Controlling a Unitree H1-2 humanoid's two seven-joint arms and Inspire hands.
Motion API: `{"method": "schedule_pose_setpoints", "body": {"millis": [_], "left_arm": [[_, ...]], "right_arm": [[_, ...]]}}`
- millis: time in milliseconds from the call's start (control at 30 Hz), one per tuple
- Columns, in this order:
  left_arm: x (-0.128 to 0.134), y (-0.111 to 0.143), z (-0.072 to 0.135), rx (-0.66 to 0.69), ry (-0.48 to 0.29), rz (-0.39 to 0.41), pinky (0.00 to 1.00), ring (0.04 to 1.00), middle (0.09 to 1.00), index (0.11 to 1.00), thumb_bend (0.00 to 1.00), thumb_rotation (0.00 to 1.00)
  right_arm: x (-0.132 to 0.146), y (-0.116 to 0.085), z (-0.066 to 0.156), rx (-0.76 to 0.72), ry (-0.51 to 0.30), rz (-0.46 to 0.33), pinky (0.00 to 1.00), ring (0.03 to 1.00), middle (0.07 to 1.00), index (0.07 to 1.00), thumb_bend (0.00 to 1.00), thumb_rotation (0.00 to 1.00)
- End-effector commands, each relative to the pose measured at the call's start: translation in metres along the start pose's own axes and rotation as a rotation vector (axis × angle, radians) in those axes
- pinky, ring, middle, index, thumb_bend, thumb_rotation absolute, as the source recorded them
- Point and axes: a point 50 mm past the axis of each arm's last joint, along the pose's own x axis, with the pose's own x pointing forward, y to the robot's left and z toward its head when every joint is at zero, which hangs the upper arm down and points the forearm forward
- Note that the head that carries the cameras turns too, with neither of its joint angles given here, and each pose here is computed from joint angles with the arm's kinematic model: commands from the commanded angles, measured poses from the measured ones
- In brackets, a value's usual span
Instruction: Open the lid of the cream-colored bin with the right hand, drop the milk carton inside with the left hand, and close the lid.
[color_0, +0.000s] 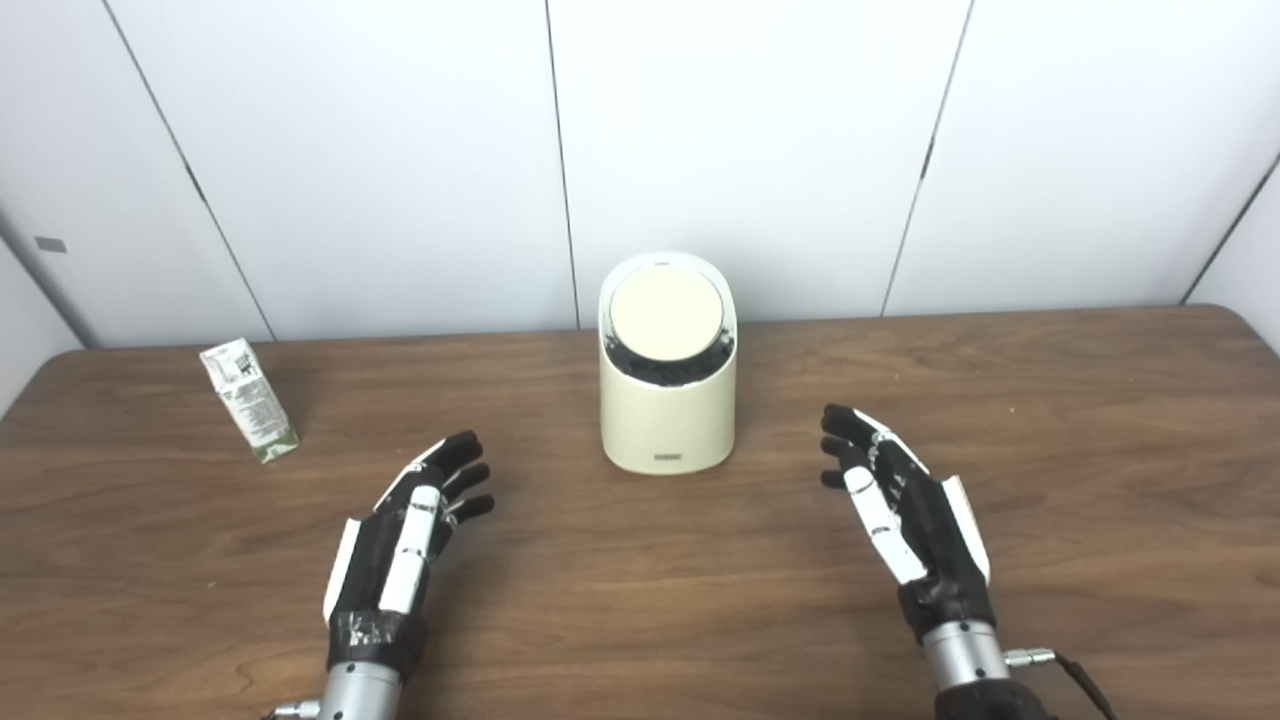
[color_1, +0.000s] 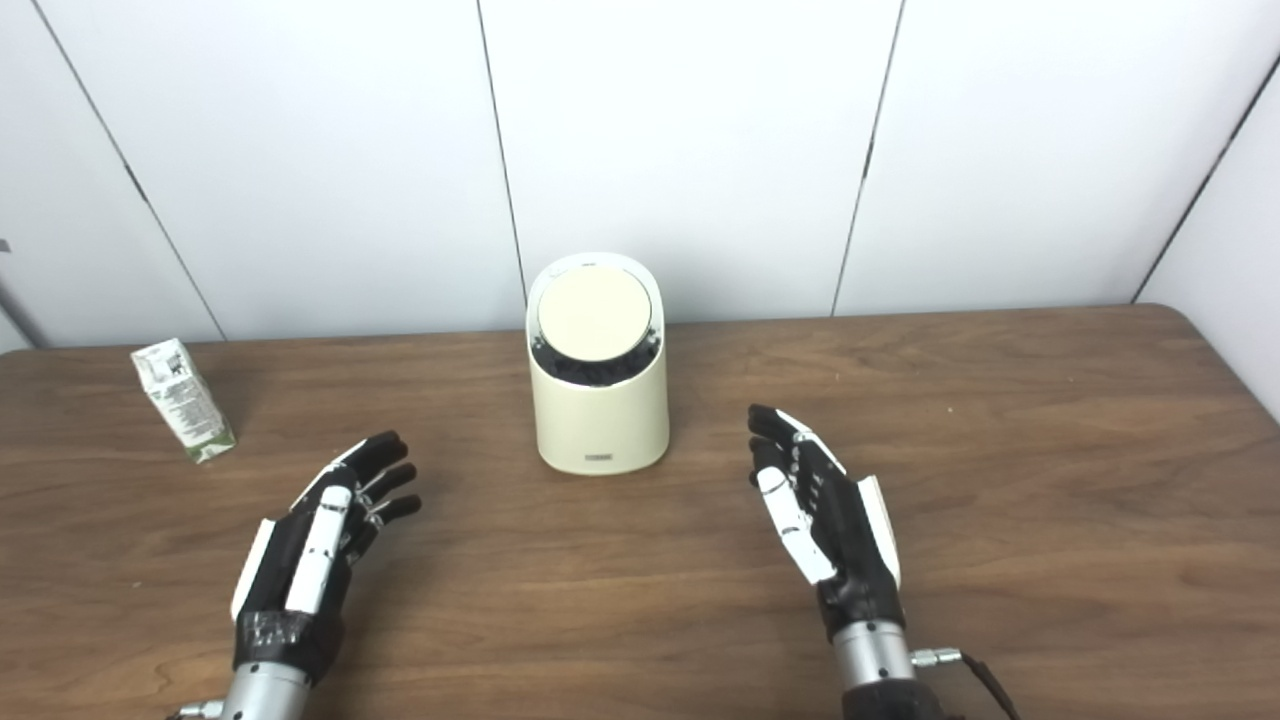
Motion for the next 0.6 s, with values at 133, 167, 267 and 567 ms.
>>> {"method": "schedule_pose_setpoints", "body": {"millis": [133, 167, 267, 567], "left_arm": [[0.0086, -0.0031, 0.0155, -0.001, -0.069, -0.024, 0.76, 0.829, 0.844, 0.834, 0.22, 0.74], [0.0085, -0.0032, 0.0157, -0.002, -0.069, -0.024, 0.76, 0.829, 0.844, 0.833, 0.22, 0.74], [0.0086, -0.0035, 0.0162, -0.003, -0.072, -0.024, 0.76, 0.829, 0.843, 0.832, 0.22, 0.74], [0.0082, -0.0026, 0.0166, -0.007, -0.08, -0.021, 0.76, 0.829, 0.841, 0.829, 0.23, 0.74]], "right_arm": [[0.0085, 0.001, 0.0172, -0.013, -0.084, -0.006, 0.69, 0.805, 0.818, 0.803, 0.11, 0.69], [0.0082, 0.0011, 0.0176, -0.009, -0.079, -0.007, 0.7, 0.806, 0.818, 0.803, 0.11, 0.69], [0.0082, 0.001, 0.0179, -0.01, -0.082, -0.005, 0.7, 0.81, 0.821, 0.806, 0.11, 0.69], [0.0082, 0.0014, 0.0173, 0.001, -0.095, 0.0, 0.7, 0.815, 0.826, 0.808, 0.1, 0.73]]}}
